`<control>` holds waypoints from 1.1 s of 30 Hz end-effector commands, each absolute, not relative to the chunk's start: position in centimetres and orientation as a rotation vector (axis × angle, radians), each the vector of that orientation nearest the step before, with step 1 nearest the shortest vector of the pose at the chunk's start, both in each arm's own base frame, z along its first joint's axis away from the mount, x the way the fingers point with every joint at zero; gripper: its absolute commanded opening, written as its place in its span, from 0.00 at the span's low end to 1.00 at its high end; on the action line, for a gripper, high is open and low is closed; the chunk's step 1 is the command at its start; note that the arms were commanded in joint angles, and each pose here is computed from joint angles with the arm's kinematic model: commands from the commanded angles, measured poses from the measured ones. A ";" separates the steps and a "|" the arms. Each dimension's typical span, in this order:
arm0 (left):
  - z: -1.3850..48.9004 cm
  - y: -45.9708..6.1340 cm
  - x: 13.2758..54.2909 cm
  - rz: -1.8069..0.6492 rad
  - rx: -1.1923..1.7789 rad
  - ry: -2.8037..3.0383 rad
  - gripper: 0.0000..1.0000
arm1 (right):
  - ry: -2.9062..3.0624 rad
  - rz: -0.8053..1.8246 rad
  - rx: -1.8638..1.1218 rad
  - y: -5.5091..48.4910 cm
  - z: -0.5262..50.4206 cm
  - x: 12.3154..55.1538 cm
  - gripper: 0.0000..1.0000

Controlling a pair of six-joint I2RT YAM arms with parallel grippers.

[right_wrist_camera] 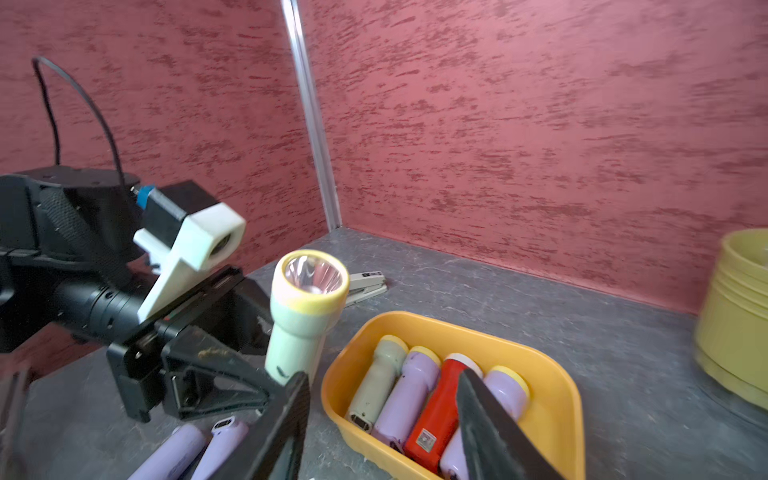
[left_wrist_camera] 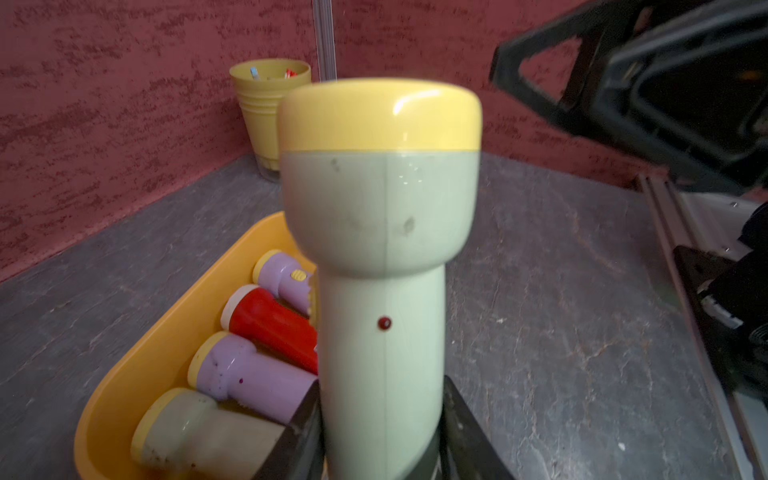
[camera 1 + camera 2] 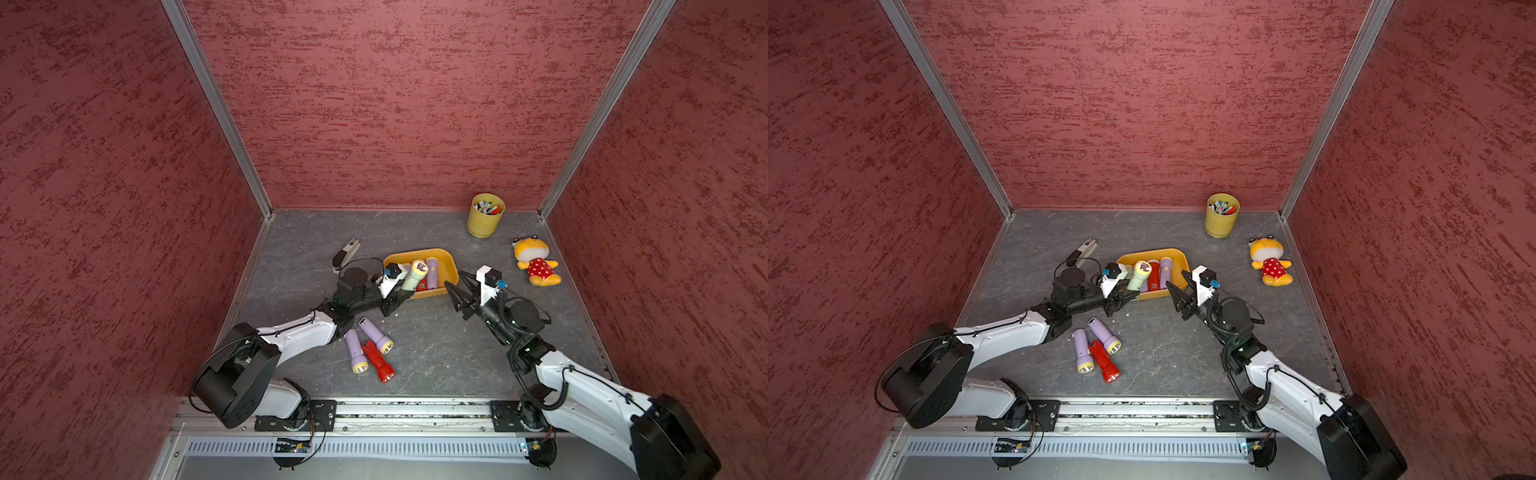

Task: Put the flashlights into the storage boxes
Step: Pick up the flashlight from the center of the board.

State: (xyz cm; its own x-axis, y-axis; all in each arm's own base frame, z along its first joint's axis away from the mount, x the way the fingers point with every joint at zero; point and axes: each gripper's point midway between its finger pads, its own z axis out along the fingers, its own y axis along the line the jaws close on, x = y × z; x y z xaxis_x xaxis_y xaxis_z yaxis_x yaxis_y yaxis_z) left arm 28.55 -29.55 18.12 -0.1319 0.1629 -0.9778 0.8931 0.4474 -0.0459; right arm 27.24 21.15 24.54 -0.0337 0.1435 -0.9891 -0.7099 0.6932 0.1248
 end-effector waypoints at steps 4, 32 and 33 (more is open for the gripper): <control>23.0 -30.1 26.6 -1.042 0.931 1.355 0.38 | 1.413 0.976 -0.732 25.7 25.2 25.7 0.59; 22.5 -30.0 25.1 -1.165 0.950 1.315 0.39 | 1.312 1.236 -0.787 30.3 27.3 26.6 0.45; 22.5 -30.0 25.1 -1.164 0.949 1.315 0.39 | 1.311 1.236 -0.787 30.3 27.3 26.6 0.42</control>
State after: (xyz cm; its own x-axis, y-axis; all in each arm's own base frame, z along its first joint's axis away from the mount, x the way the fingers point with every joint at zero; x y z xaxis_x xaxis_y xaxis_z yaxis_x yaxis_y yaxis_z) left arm 25.56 -30.08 22.17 -0.1110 -0.0841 -0.9903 0.9674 0.2192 -0.1271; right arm 26.74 30.04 25.89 -0.1989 0.1855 -0.9623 -0.9370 0.2516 0.2422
